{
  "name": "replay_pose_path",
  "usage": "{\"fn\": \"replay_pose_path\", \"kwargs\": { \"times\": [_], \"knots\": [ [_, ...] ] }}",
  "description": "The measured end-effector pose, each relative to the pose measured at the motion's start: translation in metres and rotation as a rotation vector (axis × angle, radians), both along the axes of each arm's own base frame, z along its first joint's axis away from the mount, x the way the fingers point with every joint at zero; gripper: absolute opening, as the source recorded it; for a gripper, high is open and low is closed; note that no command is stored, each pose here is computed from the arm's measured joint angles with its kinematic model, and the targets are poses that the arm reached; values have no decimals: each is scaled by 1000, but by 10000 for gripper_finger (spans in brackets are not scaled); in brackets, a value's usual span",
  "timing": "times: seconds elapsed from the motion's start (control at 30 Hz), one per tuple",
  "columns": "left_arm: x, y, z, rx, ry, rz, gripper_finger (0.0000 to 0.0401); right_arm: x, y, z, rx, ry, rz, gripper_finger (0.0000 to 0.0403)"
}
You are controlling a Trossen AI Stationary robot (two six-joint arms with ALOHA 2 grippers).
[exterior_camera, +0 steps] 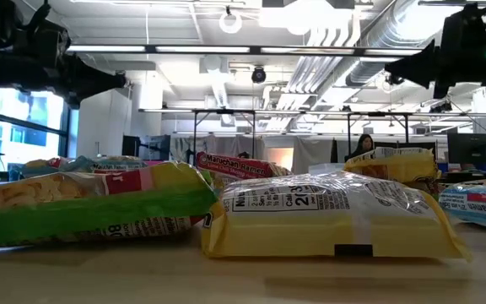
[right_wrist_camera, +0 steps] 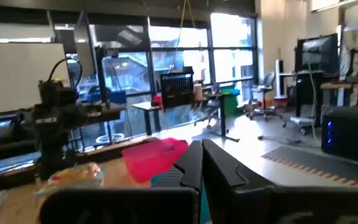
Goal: Sort Maruchan noodles
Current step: Put the top left green noodle pack into the blue bin
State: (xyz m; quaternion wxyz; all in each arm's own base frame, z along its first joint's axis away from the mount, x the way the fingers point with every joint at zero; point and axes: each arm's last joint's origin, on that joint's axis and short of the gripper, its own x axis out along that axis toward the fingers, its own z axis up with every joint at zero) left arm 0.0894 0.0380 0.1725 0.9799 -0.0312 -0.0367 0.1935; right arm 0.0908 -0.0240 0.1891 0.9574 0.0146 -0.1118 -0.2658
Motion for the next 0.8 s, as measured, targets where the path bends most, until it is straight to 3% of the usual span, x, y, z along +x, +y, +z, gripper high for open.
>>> {"fn": "replay_pose_path", "kwargs": {
  "times": [0.23, 0.43, 0.53, 0.8],
  "knots": [
    [-1, 3, 0, -7, -1, 97, 0, 13, -7, -7, 140, 18, 57, 0],
    [-1, 3, 1, -1, -7, 100, 0, 28, -14, -6, 188, -18, 146, 0],
    [-1, 3, 3, 17, -30, 102, 0, 37, -19, -2, 269, -2, 170, 2],
    [-2, 3, 8, 85, -47, 116, 0, 86, -36, 27, 337, 189, 194, 71]
  ]
}}
